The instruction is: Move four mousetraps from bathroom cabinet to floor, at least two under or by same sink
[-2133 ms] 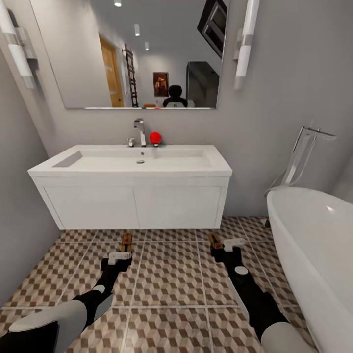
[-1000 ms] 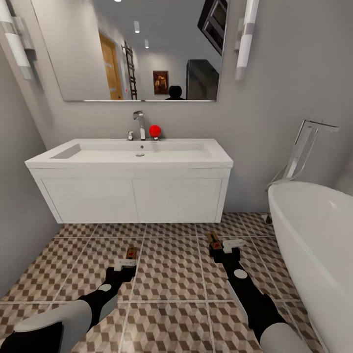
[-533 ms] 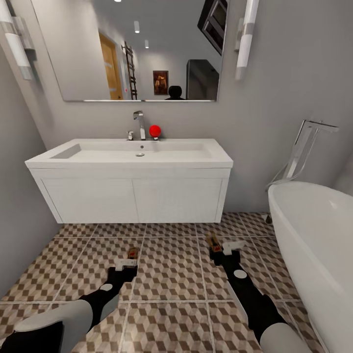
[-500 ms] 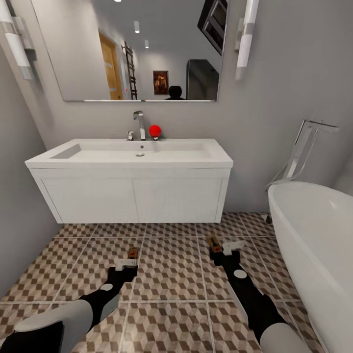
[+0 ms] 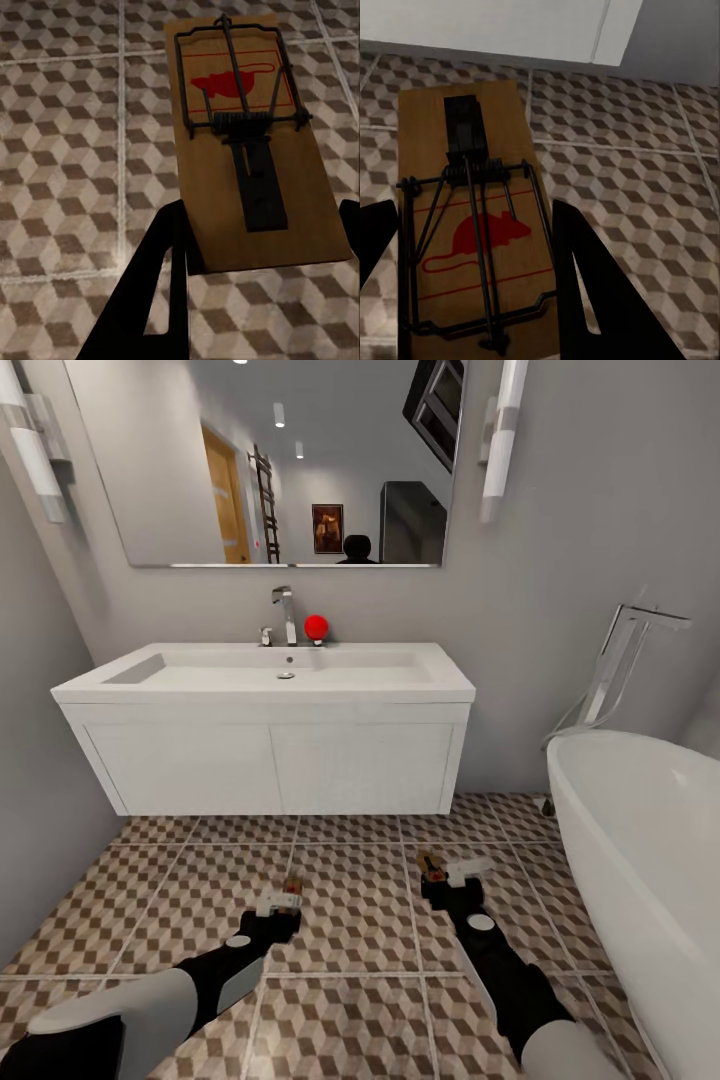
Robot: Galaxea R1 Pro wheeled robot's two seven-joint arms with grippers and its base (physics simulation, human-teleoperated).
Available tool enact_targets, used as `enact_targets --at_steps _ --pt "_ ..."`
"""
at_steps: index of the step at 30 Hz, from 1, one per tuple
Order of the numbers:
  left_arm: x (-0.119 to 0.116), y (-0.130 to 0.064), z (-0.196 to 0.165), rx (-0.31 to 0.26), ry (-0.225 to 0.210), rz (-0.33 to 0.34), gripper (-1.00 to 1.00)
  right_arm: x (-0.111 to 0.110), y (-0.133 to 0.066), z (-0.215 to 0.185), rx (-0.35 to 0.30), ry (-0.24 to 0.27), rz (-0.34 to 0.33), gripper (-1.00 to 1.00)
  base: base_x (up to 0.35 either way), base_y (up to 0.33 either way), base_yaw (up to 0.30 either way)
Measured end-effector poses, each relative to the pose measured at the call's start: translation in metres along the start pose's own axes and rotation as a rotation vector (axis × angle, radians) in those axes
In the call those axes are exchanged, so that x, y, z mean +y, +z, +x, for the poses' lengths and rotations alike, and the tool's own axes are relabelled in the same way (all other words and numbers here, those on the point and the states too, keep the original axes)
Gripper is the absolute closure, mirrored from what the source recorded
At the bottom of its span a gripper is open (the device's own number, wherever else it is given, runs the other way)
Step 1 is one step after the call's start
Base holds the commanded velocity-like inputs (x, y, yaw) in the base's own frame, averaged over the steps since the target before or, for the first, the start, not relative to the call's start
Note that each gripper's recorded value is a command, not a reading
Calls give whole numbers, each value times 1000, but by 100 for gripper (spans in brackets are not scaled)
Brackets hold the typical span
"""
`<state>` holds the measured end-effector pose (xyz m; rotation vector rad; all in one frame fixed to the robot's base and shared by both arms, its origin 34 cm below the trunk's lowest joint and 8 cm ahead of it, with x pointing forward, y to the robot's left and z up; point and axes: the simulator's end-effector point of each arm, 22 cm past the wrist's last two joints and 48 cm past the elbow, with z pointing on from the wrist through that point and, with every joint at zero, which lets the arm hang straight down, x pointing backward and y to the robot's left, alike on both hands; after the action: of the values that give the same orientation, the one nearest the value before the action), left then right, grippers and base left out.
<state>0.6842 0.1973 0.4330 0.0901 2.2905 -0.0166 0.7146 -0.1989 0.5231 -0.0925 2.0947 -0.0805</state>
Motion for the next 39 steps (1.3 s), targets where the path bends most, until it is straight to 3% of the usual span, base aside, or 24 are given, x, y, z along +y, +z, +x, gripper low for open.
enact_targets --at_steps 5,11,15,19,24,27,39 --pt "-10 -2 -17 -66 -19 13 100 0 0 13 28 -3 8 100 0 0 0" --pt "41 -5 -25 -93 -18 -4 100 1 1 18 37 -5 9 100 0 0 0" --pt "57 -25 -36 -115 -38 91 100 1 1 18 37 -5 9 100 0 0 0" --pt "66 -37 -53 -141 -80 122 100 1 1 18 38 -5 9 100 0 0 0" --pt "70 -40 -58 -147 -91 122 100 1 1 18 37 -4 9 100 0 0 0" --pt "60 -38 -58 -147 -96 132 100 1 0 16 33 -3 9 100 0 0 0" --pt "57 -29 -52 -137 -93 97 100 -1 -1 -4 -7 2 15 100 0 0 0"
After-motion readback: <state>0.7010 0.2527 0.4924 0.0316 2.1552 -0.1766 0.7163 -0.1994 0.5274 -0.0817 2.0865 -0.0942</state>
